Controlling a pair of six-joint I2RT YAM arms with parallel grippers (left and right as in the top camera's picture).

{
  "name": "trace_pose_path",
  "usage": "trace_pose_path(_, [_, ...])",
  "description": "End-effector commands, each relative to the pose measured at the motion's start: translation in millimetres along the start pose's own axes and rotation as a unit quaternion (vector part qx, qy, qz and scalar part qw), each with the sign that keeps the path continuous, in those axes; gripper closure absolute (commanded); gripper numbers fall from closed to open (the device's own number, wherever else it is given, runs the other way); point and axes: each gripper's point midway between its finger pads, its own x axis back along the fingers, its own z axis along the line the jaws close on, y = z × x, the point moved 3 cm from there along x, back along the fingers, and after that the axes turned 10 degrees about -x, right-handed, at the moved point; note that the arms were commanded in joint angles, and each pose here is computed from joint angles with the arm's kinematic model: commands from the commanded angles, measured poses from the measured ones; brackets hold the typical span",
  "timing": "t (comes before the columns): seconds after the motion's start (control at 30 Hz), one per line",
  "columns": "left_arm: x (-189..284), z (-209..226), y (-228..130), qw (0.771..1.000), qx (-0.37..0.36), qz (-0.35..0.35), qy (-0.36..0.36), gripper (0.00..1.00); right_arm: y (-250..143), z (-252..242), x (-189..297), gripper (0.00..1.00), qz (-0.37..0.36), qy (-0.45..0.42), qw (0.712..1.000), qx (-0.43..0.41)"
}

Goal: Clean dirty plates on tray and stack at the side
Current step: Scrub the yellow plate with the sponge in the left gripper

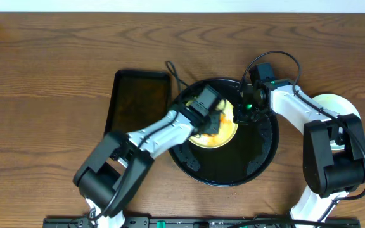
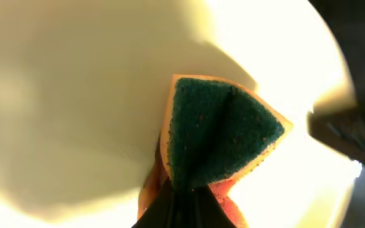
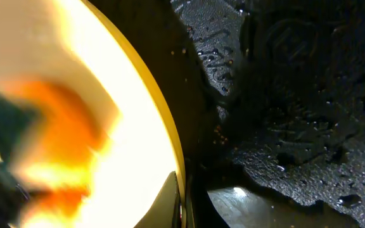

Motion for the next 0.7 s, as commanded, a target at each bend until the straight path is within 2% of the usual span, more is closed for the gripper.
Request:
trace_pose_path(0.0, [-7.3, 53.1, 2.0, 0.996, 0.044, 0.004, 0.083, 0.92, -8.9, -8.4, -7.3, 0.99, 0.014, -0.032, 0.999, -0.004])
trace_pose_path(0.13, [-5.1, 63.6, -10.3, 0.994, 0.064, 0.041, 0.081, 0.92, -9.1, -10.0, -7.2, 0.99, 0.014, -0.037, 0.999, -0.004])
trace_pose_path(0.3, [-0.3, 16.3, -47.8, 0.988, 0.018, 0.145, -0.059, 0.93, -8.9, -10.0, -7.2, 0.99, 0.013, -0.037, 0.999, -0.005])
trace_pose_path(0.37, [4.5, -10.6, -60.5, 0.977, -0.036, 0.169, -0.129, 0.92, -8.9, -10.0, -7.2, 0.99, 0.013, -0.037, 0.999, -0.005])
trace_pose_path(0.43, [6.7, -29.3, -69.1, 0.967, -0.092, 0.174, -0.164, 0.92, -8.9, -10.0, -7.2, 0.99, 0.013, -0.037, 0.999, -0.005])
trace_pose_path(0.5, [4.4, -37.6, -73.2, 0.964, -0.132, 0.167, -0.158, 0.92, -9.1, -10.1, -7.2, 0.99, 0.013, -0.037, 0.999, -0.005])
trace_pose_path(0.67, [-7.5, -25.6, -61.5, 0.979, -0.157, 0.119, -0.050, 0.92, -12.4, -11.4, -7.0, 0.99, 0.021, -0.040, 0.999, -0.007])
